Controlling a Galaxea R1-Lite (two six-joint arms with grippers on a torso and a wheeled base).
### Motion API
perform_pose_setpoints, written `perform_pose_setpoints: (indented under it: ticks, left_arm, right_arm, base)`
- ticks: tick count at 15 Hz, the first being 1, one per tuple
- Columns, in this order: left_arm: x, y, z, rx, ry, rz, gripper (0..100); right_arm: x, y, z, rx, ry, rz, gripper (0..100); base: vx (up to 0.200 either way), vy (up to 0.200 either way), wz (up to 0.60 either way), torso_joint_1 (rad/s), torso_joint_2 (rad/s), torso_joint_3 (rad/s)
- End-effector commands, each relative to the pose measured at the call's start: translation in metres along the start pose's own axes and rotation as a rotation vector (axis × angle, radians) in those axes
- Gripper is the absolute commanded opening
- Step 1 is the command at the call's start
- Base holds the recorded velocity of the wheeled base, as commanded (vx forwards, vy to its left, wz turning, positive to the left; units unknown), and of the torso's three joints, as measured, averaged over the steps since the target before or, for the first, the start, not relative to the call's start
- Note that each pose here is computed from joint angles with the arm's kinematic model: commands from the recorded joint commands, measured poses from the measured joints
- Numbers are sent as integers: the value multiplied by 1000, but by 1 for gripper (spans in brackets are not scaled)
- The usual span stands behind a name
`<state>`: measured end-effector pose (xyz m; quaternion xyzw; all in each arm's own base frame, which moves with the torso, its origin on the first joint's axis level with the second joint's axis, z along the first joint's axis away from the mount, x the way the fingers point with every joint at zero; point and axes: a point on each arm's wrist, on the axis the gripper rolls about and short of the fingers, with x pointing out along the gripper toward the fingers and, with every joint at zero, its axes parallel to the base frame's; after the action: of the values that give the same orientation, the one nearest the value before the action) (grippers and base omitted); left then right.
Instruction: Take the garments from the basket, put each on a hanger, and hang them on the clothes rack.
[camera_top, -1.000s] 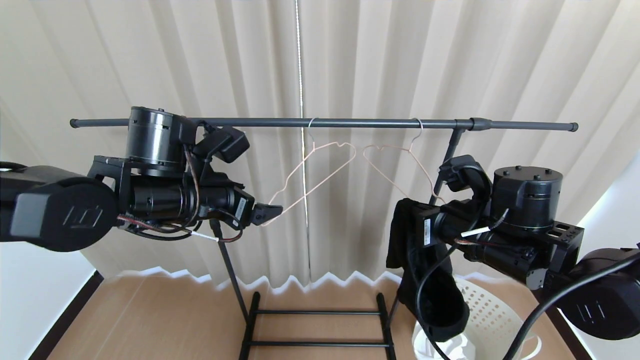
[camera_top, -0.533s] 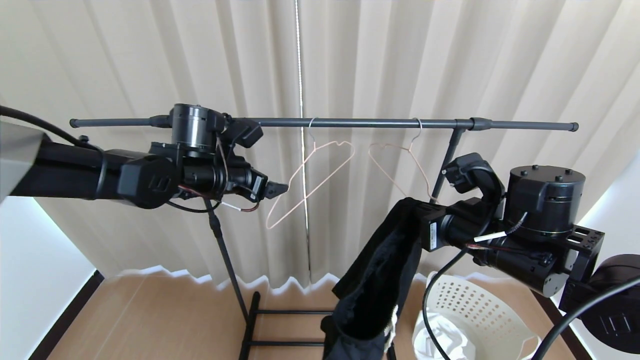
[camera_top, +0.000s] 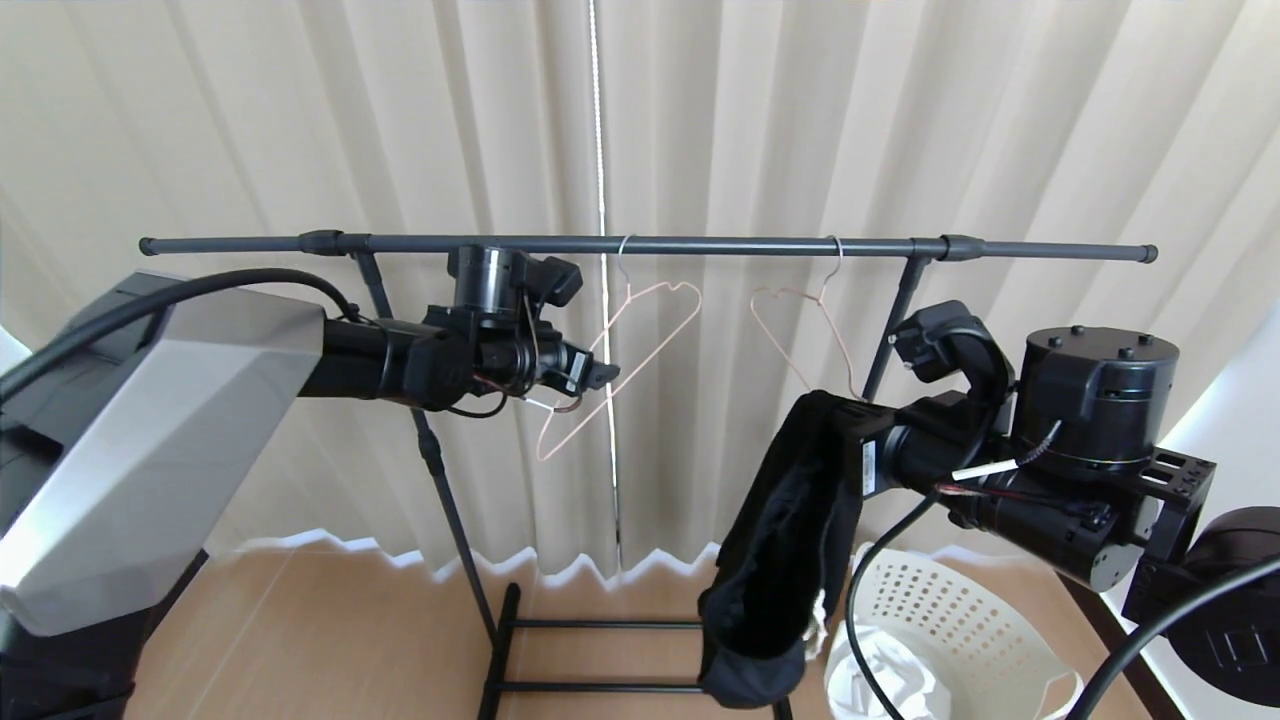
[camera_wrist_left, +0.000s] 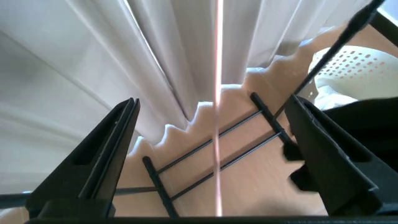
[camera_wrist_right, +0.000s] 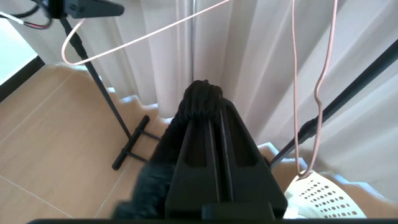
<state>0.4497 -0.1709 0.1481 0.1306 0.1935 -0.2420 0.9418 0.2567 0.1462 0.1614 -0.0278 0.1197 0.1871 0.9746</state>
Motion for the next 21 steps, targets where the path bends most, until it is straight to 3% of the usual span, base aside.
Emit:
perform_pose_setpoints:
  ticks: [1,12,13,18,21]
  left_arm:
    - [24,0,-16,-5,29,2,100]
    - [36,0,-21,-52,28,14,100]
    - [36,0,-21,-52,28,14,0]
    - [35,0,-15,-49,9,19,0]
    - [32,2,-7,-52,-11,69,0]
  right_arm:
    - [0,0,0,0,0,1,0]
    - [1,5,-4,-4,13,15,0]
    - [1,6,-4,-5,13,17,0]
    - [1,6,-4,-5,15,18,0]
    - [0,6,-4,-5,15,18,0]
  base:
    - [0,0,0,0,0,0]
    - [0,0,0,0,0,0]
    - [0,0,0,0,0,0]
    - [0,0,0,0,0,0]
    - [0,0,0,0,0,0]
